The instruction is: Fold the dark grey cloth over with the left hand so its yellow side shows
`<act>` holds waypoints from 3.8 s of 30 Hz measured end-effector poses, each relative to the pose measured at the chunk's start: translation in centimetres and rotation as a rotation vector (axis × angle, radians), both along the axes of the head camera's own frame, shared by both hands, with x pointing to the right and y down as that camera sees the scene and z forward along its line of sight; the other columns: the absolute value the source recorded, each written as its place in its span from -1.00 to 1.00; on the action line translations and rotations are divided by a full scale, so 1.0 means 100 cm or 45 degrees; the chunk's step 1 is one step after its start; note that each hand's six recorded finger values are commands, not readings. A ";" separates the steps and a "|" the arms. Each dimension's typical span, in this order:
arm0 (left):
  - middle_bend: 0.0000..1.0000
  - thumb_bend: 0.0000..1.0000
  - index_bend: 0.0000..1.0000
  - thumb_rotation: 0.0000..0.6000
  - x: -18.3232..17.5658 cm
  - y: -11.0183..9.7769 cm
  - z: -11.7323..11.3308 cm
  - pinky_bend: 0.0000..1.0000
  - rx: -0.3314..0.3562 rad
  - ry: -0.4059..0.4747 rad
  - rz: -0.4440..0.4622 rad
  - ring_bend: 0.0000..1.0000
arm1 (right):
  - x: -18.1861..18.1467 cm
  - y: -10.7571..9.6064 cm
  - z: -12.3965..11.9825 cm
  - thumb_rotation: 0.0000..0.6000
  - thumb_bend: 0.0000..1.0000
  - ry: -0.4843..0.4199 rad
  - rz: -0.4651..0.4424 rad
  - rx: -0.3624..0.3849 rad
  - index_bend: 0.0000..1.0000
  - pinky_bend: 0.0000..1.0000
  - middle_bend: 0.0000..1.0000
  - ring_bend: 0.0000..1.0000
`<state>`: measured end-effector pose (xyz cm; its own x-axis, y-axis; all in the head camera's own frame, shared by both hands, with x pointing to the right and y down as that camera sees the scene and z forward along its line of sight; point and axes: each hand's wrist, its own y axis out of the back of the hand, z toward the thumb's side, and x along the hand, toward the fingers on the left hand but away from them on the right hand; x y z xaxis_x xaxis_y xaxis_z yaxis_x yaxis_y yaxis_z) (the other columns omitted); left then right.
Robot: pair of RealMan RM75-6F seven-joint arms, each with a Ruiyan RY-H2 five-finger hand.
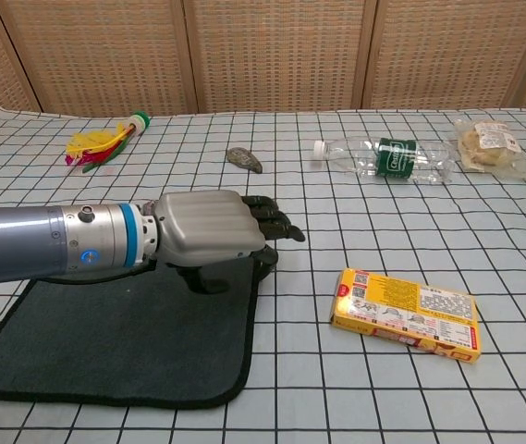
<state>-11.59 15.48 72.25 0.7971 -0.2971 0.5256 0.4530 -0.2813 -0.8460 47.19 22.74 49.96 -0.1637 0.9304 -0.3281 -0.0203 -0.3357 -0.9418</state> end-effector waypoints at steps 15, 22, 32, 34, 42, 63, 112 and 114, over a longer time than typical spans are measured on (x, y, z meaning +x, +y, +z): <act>-1.00 -0.16 -0.23 1.00 0.024 0.002 0.013 -1.00 0.019 -0.027 0.000 -1.00 | 0.006 -0.001 -0.003 1.00 -1.00 -0.017 0.017 0.008 -1.00 -1.00 -1.00 -1.00; -1.00 -0.16 -0.05 1.00 0.020 0.001 0.014 -1.00 0.027 -0.035 -0.011 -1.00 | 0.006 0.000 -0.004 1.00 -1.00 -0.020 0.015 0.008 -1.00 -1.00 -1.00 -1.00; -1.00 -0.16 0.01 1.00 0.012 0.001 0.016 -1.00 0.020 -0.049 -0.031 -1.00 | 0.004 0.000 -0.003 1.00 -1.00 -0.021 0.013 0.007 -1.00 -1.00 -1.00 -1.00; -1.00 -0.16 0.10 1.00 0.010 0.000 0.016 -1.00 0.020 -0.049 -0.038 -1.00 | 0.004 0.000 -0.003 1.00 -1.00 -0.022 0.012 0.007 -1.00 -1.00 -1.00 -1.00; -1.00 -0.16 0.20 1.00 0.008 -0.003 0.013 -1.00 0.029 -0.032 -0.062 -1.00 | 0.003 0.000 -0.003 1.00 -1.00 -0.026 0.008 0.007 -1.00 -1.00 -1.00 -1.00; -1.00 -0.15 0.28 1.00 -0.047 -0.009 -0.015 -1.00 0.096 0.046 -0.179 -1.00 | 0.001 0.001 -0.008 1.00 -1.00 -0.044 -0.002 0.020 -1.00 -1.00 -1.00 -1.00; -1.00 -0.14 0.29 1.00 -0.207 0.003 0.006 -1.00 0.015 -0.154 -0.431 -1.00 | -0.010 0.005 -0.005 1.00 -1.00 -0.034 -0.034 0.002 -1.00 -1.00 -1.00 -1.00; -1.00 -0.14 0.29 1.00 -0.209 0.003 0.007 -1.00 0.015 -0.158 -0.433 -1.00 | -0.010 0.005 -0.005 1.00 -1.00 -0.034 -0.034 0.000 -1.00 -1.00 -1.00 -1.00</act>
<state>-32.45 15.81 72.94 0.5817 -0.5411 0.6073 0.4347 -0.4243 -0.7944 46.17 23.26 49.49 -0.1300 0.9343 -0.3320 -0.0038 -0.3353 -0.9421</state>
